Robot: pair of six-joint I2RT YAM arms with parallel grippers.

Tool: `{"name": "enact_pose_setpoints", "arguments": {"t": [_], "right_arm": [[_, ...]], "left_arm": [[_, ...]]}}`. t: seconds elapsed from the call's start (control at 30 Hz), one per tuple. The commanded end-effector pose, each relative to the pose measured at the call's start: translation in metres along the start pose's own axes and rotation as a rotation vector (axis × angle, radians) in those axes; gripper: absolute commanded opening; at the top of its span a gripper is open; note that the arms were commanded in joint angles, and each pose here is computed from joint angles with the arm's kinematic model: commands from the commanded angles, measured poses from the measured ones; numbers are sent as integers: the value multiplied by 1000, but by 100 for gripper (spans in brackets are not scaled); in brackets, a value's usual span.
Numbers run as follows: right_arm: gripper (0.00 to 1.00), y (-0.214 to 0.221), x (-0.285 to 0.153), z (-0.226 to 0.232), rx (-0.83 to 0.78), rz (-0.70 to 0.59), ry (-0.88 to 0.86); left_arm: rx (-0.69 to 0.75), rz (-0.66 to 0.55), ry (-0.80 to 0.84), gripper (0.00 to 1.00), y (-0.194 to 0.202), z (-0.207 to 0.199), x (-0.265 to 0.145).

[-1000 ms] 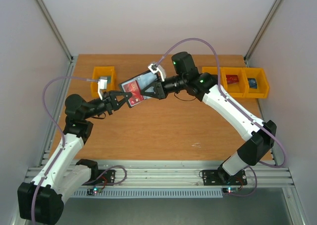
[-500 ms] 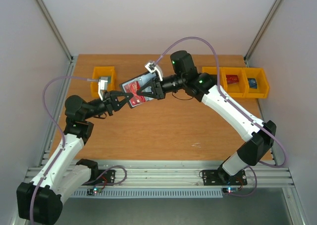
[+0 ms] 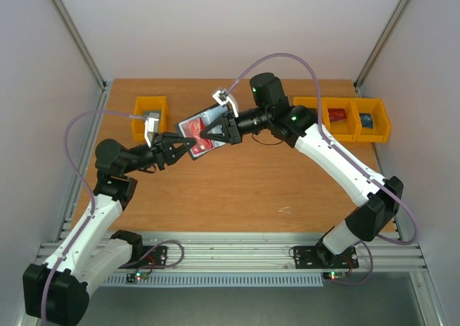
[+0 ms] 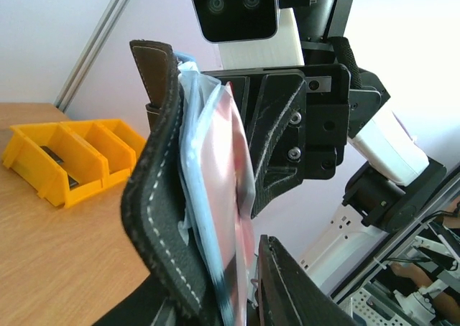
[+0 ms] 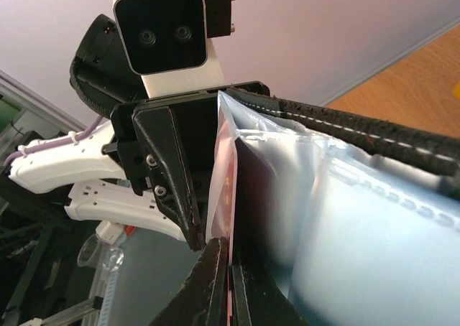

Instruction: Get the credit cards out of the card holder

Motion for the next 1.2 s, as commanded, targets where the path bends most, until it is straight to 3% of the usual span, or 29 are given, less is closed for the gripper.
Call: {"name": "enact_pose_setpoints", "arguments": {"t": [0.0,0.4,0.63,0.93,1.17], "right_arm": [[1,-5,-8,6,-46,-21,14],[1,1,-25,8,-39,37,51],[1,1,-27,8,-42,36,62],[1,1,-66,-11,-8,-1,224],[1,2,-75,-11,1,-11,243]], "left_arm": [[90,19,97,25,1,-24,-1],[89,21,101,23,2,-26,-1],[85,23,95,2,2,-25,-1],[63,18,67,1,5,-19,-1],[50,19,52,0,6,-15,-1]]}}
Point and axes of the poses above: each gripper's point midway between its finger pads, its own x axis out along the fingers, its own z axis along the line the jaws close on, y = z × x, the point moved 3 cm from there along -x, back along the fingers, and after that the axes turned 4 degrees about x, right-handed, at the moved point
